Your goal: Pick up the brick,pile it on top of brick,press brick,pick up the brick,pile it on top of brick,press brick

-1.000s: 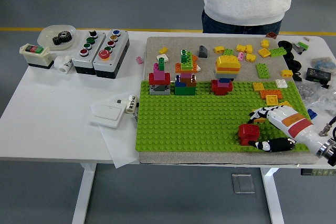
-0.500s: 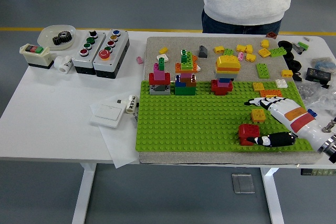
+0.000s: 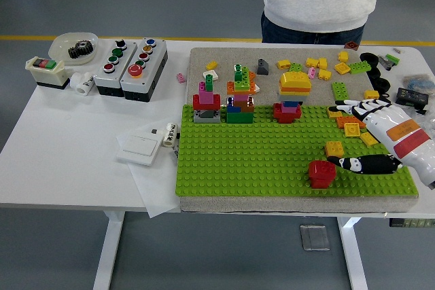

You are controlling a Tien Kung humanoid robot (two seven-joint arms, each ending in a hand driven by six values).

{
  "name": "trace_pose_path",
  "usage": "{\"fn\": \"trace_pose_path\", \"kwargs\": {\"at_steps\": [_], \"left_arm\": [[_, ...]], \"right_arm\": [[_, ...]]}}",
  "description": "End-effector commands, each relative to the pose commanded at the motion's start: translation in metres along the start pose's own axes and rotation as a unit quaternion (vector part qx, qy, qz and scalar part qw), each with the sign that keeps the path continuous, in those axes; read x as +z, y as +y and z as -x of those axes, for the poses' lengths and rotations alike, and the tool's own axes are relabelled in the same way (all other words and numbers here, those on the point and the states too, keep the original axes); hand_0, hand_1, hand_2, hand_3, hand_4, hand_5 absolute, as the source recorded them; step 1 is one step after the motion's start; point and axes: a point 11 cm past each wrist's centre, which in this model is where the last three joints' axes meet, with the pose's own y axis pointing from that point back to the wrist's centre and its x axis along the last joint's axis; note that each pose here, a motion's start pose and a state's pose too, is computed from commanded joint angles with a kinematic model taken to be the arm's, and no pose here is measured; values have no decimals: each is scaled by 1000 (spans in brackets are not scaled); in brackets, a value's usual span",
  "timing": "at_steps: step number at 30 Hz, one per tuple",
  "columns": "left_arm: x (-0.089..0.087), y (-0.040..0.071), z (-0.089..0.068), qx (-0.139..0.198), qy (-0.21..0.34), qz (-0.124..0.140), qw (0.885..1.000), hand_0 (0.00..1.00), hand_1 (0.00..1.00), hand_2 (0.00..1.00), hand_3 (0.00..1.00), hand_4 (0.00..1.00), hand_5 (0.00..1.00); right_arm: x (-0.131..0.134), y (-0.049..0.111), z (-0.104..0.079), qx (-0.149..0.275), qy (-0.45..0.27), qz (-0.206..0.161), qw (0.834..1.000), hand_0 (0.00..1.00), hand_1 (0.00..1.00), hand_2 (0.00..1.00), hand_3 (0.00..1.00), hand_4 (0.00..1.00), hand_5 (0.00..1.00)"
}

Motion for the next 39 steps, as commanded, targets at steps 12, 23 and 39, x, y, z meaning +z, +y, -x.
{"fn": "trace_pose_path", "kwargs": {"at_steps": [12, 23, 39], "left_arm": [[-1, 0, -1, 1, 1, -1, 1000, 821, 899, 921, 816, 806, 808], [-1, 0, -1, 1, 1, 0, 1000, 820, 898, 921, 817, 808, 808], [0, 0, -1, 0, 2, 0, 1000, 818, 898, 921, 816, 810, 810]], "right_arm": [[-34, 10, 5, -83, 32, -61, 994, 682, 674, 725, 604, 842, 559], [-29, 10, 15, -107, 34, -61, 992, 655, 649, 694, 583, 841, 545], [-12, 13, 33, -129, 29, -38, 991, 621, 616, 659, 553, 798, 537]]}}
